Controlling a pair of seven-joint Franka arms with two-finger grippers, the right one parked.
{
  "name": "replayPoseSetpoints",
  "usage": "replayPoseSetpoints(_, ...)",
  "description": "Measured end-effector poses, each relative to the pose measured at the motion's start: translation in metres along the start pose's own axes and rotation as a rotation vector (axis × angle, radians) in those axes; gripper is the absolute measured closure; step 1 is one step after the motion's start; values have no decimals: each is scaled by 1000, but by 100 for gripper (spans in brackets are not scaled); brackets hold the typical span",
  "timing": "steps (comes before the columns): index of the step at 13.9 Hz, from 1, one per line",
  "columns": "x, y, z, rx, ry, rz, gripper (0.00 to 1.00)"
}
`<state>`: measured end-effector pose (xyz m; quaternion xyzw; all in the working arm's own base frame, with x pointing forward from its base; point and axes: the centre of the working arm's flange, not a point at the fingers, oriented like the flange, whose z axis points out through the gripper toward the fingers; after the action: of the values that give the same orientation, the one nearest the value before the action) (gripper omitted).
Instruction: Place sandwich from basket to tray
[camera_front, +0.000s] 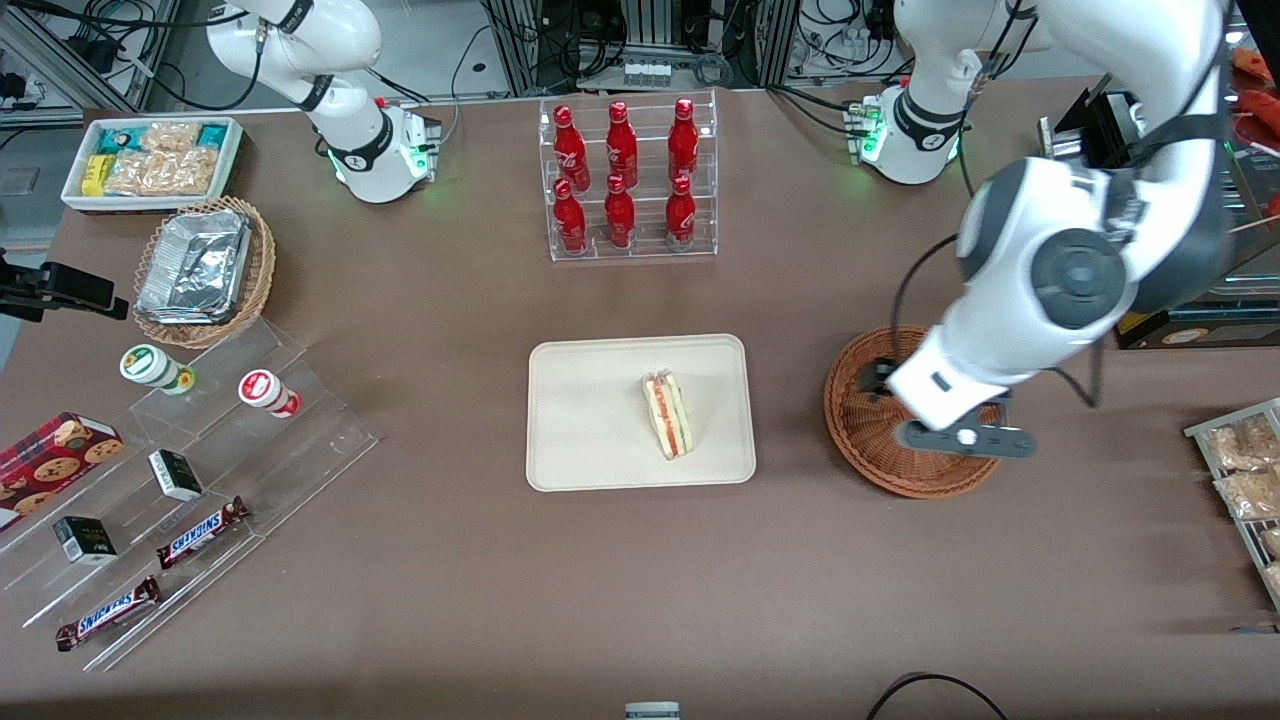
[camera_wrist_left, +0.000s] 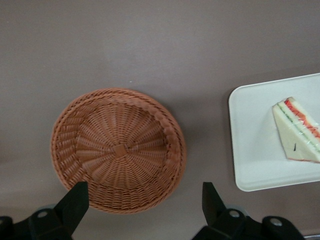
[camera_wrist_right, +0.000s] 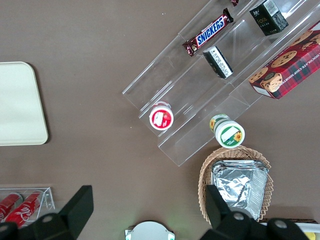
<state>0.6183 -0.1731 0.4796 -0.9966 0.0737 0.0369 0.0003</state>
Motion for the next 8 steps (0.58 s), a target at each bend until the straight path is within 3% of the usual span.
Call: replayPoseSetpoints(8, -53, -65, -58, 7, -3, -35, 0)
